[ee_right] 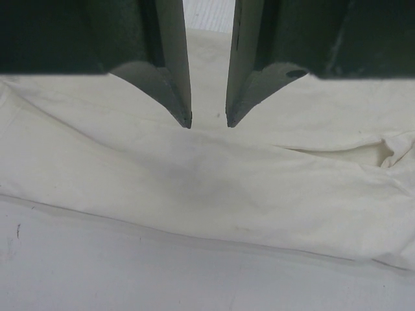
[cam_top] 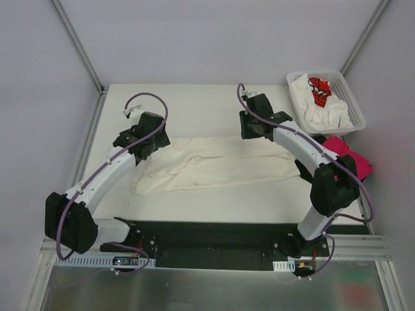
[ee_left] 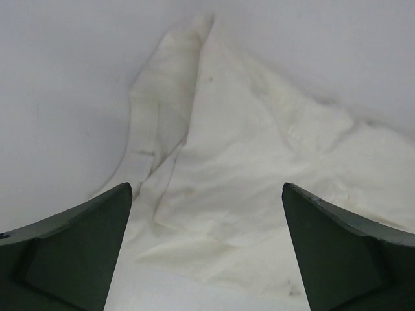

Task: Fold and stack the t-shirts
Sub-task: Fold the other side of the tshirt into a rectangle

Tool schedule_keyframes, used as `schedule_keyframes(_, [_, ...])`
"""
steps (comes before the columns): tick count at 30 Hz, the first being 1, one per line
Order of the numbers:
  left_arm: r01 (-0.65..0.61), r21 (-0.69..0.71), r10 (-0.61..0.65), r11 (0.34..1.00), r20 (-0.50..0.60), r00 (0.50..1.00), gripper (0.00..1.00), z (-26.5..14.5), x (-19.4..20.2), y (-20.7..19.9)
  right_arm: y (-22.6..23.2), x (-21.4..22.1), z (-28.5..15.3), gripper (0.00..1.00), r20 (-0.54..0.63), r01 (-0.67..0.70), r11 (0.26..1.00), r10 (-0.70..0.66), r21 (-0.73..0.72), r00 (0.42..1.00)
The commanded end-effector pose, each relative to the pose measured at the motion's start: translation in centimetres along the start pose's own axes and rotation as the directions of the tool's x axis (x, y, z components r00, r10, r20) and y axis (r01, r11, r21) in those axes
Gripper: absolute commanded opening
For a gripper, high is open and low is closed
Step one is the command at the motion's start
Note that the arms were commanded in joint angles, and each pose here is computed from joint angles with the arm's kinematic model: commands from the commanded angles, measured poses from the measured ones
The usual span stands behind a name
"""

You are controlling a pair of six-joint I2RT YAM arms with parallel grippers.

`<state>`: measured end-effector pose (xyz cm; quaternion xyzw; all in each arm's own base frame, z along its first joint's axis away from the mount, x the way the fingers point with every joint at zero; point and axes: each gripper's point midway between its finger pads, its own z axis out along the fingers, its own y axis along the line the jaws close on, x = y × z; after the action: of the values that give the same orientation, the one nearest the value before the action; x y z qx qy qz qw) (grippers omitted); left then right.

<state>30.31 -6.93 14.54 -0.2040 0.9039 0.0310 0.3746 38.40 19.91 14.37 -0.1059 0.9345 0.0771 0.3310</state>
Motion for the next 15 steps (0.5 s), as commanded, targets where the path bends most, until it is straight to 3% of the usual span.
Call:
schedule_keyframes(1, [-0.019,-0.061,0.029,0.998,0.17,0.985,0.99,1.9,-6.8,-2.4,-0.3,0.2,-0.8,0.3,0.014,0.015,1.0,-0.015,-0.003,1.0])
schedule_keyframes(9, [-0.03,-0.061,0.038,0.998,0.135,0.99,0.9,9.1,-9.2,-5.2,-2.6,1.8,-2.6,0.28,0.035,-0.032,0.999,0.031,0.022,0.999])
schedule_keyframes(13, [-0.037,-0.048,0.043,0.998,0.14,0.989,0.67,10.7,-10.8,-6.5,-3.9,2.5,-2.7,0.27,0.03,-0.045,0.998,0.044,0.046,0.999])
schedule_keyframes(15, [-0.047,-0.031,0.051,0.998,0.15,0.987,0.51,11.0,-11.7,-7.4,-4.6,3.0,-2.5,0.27,0.017,-0.055,0.997,0.054,0.056,0.998])
